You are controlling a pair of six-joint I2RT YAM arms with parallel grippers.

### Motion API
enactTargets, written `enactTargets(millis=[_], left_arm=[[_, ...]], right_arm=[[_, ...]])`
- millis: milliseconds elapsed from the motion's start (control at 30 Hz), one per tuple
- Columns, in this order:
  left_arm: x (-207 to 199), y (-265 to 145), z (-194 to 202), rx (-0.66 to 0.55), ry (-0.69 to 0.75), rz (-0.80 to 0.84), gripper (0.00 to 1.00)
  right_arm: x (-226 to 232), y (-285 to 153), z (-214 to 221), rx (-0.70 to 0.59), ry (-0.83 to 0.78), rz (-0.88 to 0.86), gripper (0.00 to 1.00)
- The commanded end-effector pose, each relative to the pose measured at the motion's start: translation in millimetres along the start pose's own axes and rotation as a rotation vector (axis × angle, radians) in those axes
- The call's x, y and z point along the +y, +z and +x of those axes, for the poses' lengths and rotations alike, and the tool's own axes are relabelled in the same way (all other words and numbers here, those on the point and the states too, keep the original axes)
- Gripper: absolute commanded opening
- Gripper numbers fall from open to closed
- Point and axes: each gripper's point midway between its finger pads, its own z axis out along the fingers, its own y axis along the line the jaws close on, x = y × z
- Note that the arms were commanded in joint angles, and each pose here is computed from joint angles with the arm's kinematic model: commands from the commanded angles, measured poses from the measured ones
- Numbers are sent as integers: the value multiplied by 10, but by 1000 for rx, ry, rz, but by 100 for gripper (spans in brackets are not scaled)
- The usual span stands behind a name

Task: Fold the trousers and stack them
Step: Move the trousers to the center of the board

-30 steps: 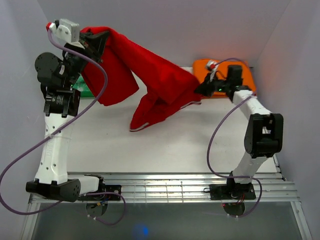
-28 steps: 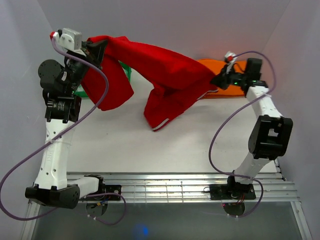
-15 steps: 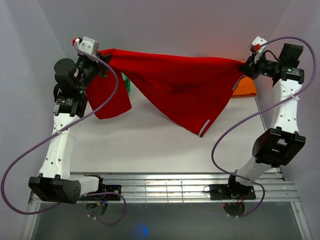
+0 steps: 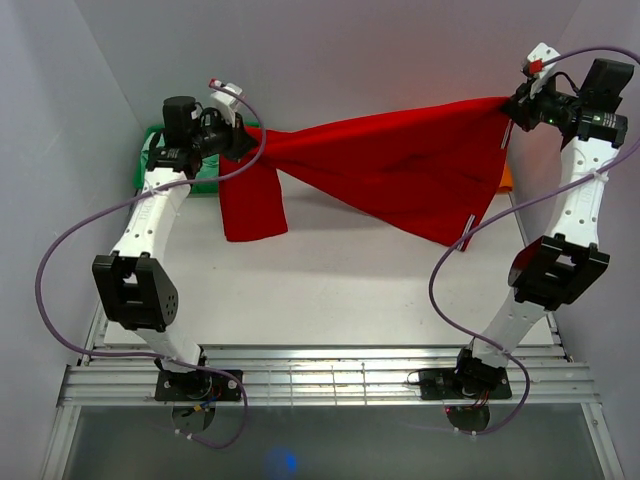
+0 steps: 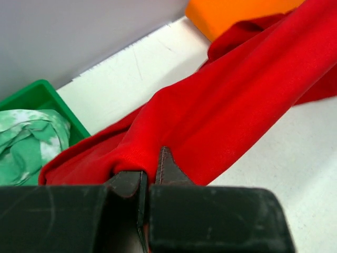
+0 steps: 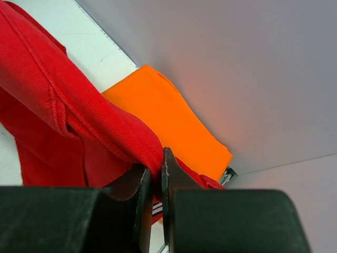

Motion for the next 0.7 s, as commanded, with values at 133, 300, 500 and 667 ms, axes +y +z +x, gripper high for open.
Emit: enactTargets(millis=[133,300,500,667], left_arm=[[-187,-686,647,250,69,184,11],[-543,-1083,1569,502,65,300,51],[-418,-1441,2112,656,116,281,70],[-288,-1498,2313,681,180,304,73]], right_arm=[[54,-709,-331,30,-301,150,8],[715,-876,489,191,-368,48,8],[1094,-1127,1081,323,-310,-56,8],[1405,-1247,1399,389,-298,-159,8]])
